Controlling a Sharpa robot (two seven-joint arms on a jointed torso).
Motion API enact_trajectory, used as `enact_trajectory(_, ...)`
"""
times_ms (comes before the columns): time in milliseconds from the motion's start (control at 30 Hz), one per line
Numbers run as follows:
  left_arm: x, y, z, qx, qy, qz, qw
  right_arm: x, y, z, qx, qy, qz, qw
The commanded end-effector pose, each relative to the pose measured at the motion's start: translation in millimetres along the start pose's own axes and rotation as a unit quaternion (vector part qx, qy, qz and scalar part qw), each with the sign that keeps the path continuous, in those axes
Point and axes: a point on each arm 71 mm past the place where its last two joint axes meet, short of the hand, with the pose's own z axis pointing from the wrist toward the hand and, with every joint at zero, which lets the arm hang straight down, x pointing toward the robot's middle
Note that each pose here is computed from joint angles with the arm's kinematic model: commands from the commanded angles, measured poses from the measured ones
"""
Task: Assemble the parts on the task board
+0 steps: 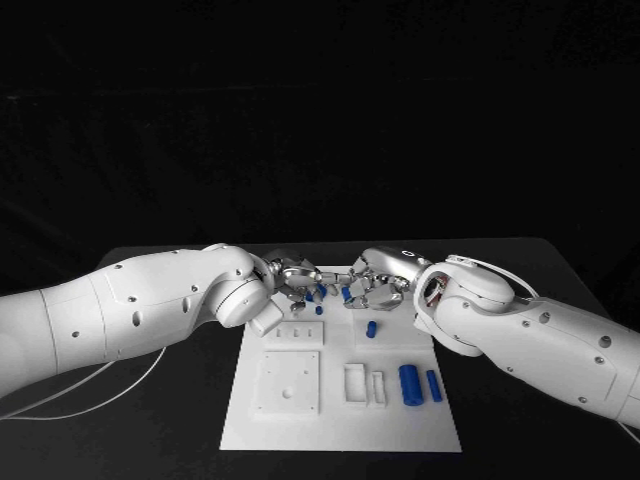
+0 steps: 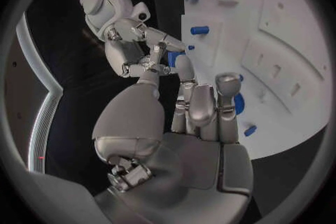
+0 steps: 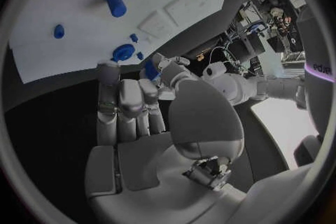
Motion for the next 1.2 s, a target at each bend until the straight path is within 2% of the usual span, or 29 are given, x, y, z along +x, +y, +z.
enact_trajectory(33, 2.3, -0.3, 0.8, -0.005, -0.002, 0.023, 1.0, 0.6, -0.4, 0.4, 0.014, 0.003, -0.014, 1.0)
enact_trajectory(400, 6.0, 0.8, 0.6, -0.008, 0.012, 0.038, 0.999, 1.3, -1.8, 1.7, 0.026, 0.003, -0.016, 1.0)
enact_trajectory(1200, 14.7, -0.3, 5.9, -0.01, 0.025, 0.035, 0.999, 3.9, 8.9, 5.4, 0.018, 0.006, -0.019, 1.0)
